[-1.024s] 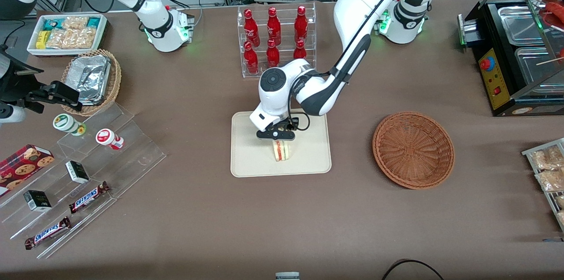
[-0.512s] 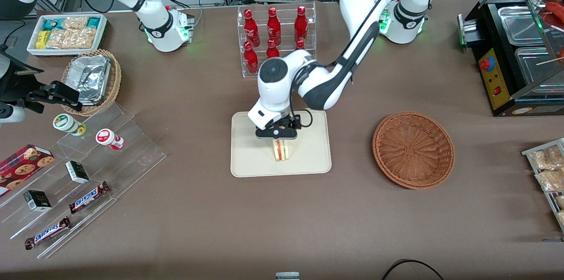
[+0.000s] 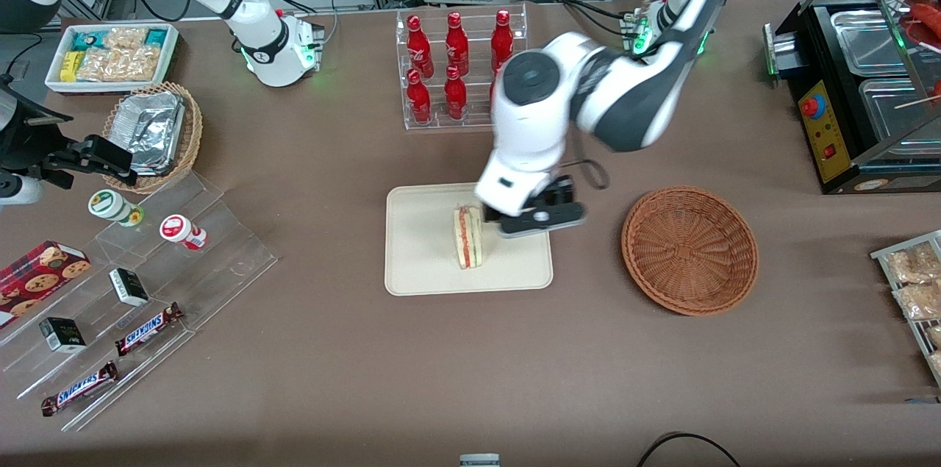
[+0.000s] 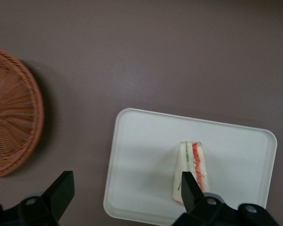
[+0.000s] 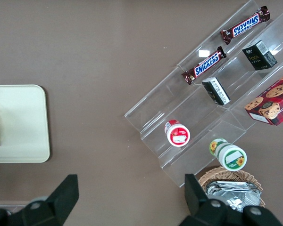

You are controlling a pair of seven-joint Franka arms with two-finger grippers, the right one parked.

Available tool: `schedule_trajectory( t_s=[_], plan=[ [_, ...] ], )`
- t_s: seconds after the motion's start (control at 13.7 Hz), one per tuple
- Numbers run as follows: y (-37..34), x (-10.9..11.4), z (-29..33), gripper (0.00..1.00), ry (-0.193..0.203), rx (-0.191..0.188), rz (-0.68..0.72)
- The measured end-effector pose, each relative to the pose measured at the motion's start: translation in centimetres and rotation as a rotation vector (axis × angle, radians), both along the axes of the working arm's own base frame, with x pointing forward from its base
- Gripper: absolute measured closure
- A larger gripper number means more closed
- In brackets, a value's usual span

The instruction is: Place sandwich from basket to tray

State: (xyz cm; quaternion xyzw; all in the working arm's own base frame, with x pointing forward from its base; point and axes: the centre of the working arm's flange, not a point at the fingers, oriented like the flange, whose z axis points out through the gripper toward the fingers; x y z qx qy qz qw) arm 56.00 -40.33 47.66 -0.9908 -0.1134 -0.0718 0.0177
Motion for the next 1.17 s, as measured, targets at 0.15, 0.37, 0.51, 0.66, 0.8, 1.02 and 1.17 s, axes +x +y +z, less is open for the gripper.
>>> schedule_trajectory(
  t_s=[0.15,0.37,0.51,0.66,0.8,1.02,1.17],
  plan=[
    [3.7,0.7,3.3,0.0,0.013,-0.008,0.005],
    [9.9,1.6,6.9,0.0,0.068,-0.02,-0.033],
    [13.9,1.9,8.9,0.0,0.096,-0.021,-0.059],
    [17.9,1.8,11.0,0.0,0.124,-0.036,-0.101],
    [21.7,1.4,12.5,0.0,0.146,-0.03,-0.151],
    [26.5,0.1,13.6,0.0,0.171,-0.054,-0.205],
    [29.5,-1.2,14.0,0.0,0.194,-0.061,-0.237]
  ],
)
